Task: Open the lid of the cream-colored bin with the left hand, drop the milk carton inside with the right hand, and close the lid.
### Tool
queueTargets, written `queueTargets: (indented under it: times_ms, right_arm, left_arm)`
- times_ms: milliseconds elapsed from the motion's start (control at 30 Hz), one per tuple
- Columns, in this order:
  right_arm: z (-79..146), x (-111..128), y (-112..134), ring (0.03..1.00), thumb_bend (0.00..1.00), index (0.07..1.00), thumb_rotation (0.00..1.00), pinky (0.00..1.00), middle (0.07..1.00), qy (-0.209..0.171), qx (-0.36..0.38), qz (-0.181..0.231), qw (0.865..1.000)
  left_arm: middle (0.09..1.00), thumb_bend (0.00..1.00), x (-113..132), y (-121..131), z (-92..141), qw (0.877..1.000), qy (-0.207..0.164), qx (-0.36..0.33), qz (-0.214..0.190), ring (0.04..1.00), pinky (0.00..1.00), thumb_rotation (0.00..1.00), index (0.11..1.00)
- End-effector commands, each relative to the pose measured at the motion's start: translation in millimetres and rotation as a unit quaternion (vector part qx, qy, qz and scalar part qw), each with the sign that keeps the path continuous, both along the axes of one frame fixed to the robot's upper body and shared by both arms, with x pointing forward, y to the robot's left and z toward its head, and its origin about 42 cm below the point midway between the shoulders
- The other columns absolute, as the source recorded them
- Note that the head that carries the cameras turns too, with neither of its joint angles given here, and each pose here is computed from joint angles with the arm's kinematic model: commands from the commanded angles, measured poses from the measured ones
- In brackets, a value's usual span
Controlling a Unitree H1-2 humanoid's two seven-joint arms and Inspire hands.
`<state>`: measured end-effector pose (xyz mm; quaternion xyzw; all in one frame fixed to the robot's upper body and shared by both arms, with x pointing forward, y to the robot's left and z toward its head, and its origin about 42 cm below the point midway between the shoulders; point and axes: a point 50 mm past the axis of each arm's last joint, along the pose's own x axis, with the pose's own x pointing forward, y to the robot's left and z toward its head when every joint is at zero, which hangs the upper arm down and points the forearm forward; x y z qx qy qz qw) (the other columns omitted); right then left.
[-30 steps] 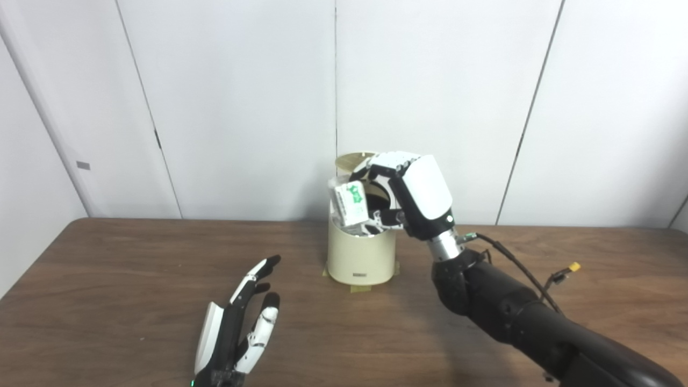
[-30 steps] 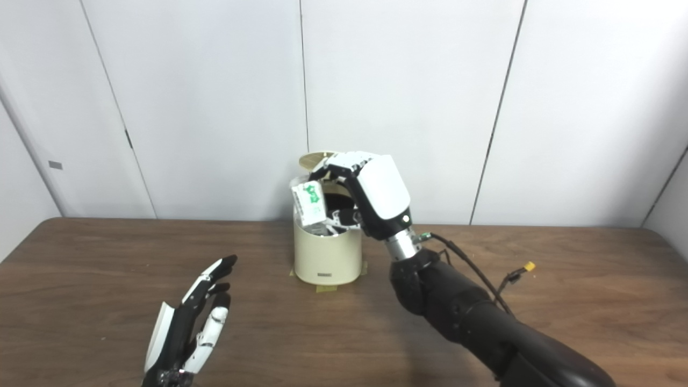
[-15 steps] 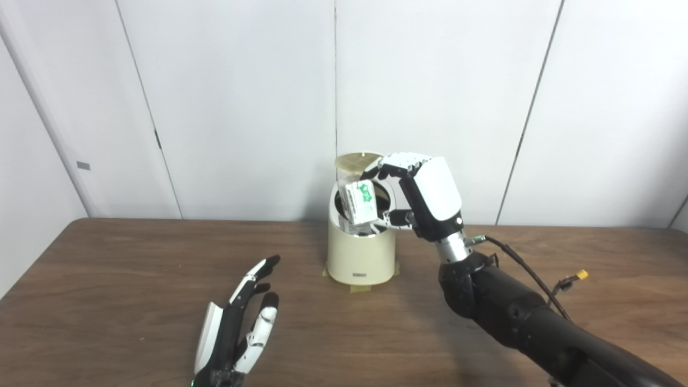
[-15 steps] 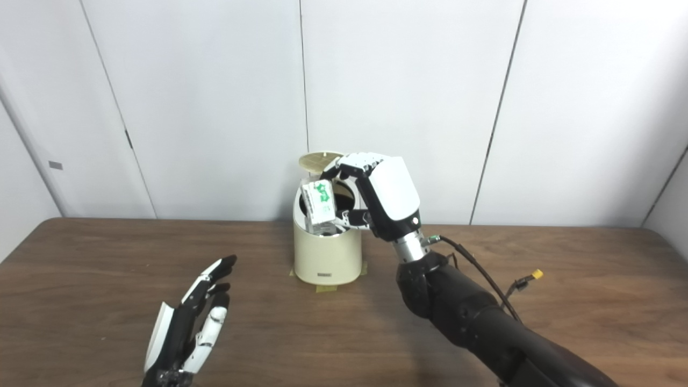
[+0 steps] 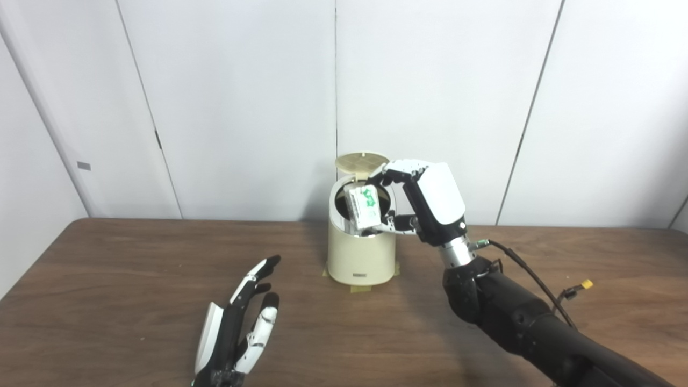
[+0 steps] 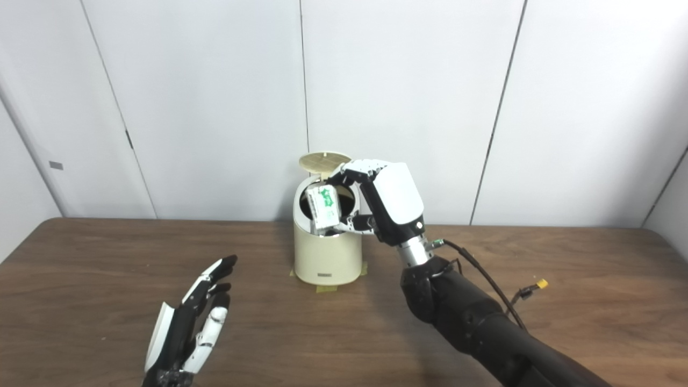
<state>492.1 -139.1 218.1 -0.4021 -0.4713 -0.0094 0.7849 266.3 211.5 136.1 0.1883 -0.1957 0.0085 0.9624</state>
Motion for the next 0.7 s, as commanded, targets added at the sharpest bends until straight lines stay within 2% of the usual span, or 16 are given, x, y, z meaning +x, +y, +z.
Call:
queueTargets:
  times_ms: [0, 267, 400, 433, 467, 533, 667]
  right_arm:
    - [31.7, 10.7, -0.3, 0.463, 0.52, 0.453, 0.00, 0.40, 0.508, -0.037, 0.021, 0.004, 0.999]
    - [28.9, 11.8, -1.5, 0.457, 0.52, 0.458, 0.00, 0.40, 0.509, -0.027, 0.021, -0.002, 0.999]
    - [24.8, 13.0, -2.8, 0.458, 0.52, 0.476, 0.00, 0.45, 0.515, -0.009, 0.007, -0.006, 1.000]
    - [24.0, 13.0, -3.1, 0.544, 0.77, 0.578, 0.00, 0.49, 0.603, -0.008, 0.002, -0.007, 1.000]
    - [23.6, 12.8, -3.5, 0.581, 0.85, 0.627, 0.00, 0.51, 0.647, -0.008, 0.000, -0.007, 1.000]
    - [23.3, 12.5, -4.1, 0.628, 0.94, 0.695, 0.00, 0.53, 0.708, -0.008, -0.003, -0.008, 1.000]
    - [23.5, 12.5, -6.5, 0.681, 0.97, 0.761, 0.02, 0.56, 0.774, -0.008, -0.006, -0.011, 1.000]
  left_arm:
    - [0.890, 0.36, -9.0, 0.5, -21.1, 1.000, 0.028, 0.006, 0.003, 0.879, 0.80, 0.88, 0.877]
    - [0.891, 0.36, -8.5, 0.1, -20.4, 1.000, 0.028, 0.007, 0.001, 0.881, 0.80, 0.87, 0.877]
    - [0.890, 0.36, -8.6, 0.7, -20.6, 0.999, 0.030, 0.010, 0.003, 0.880, 0.80, 0.88, 0.879]
    - [0.890, 0.36, -8.5, 0.7, -20.8, 1.000, 0.029, 0.009, 0.002, 0.881, 0.80, 0.88, 0.878]
    - [0.890, 0.36, -8.0, 0.8, -20.9, 1.000, 0.027, 0.008, 0.002, 0.880, 0.80, 0.88, 0.878]
    - [0.888, 0.35, -7.6, 0.8, -21.1, 1.000, 0.025, 0.008, 0.001, 0.879, 0.80, 0.88, 0.876]
    - [0.888, 0.35, -7.0, 0.5, -20.7, 1.000, 0.027, 0.009, 0.001, 0.878, 0.80, 0.88, 0.877]
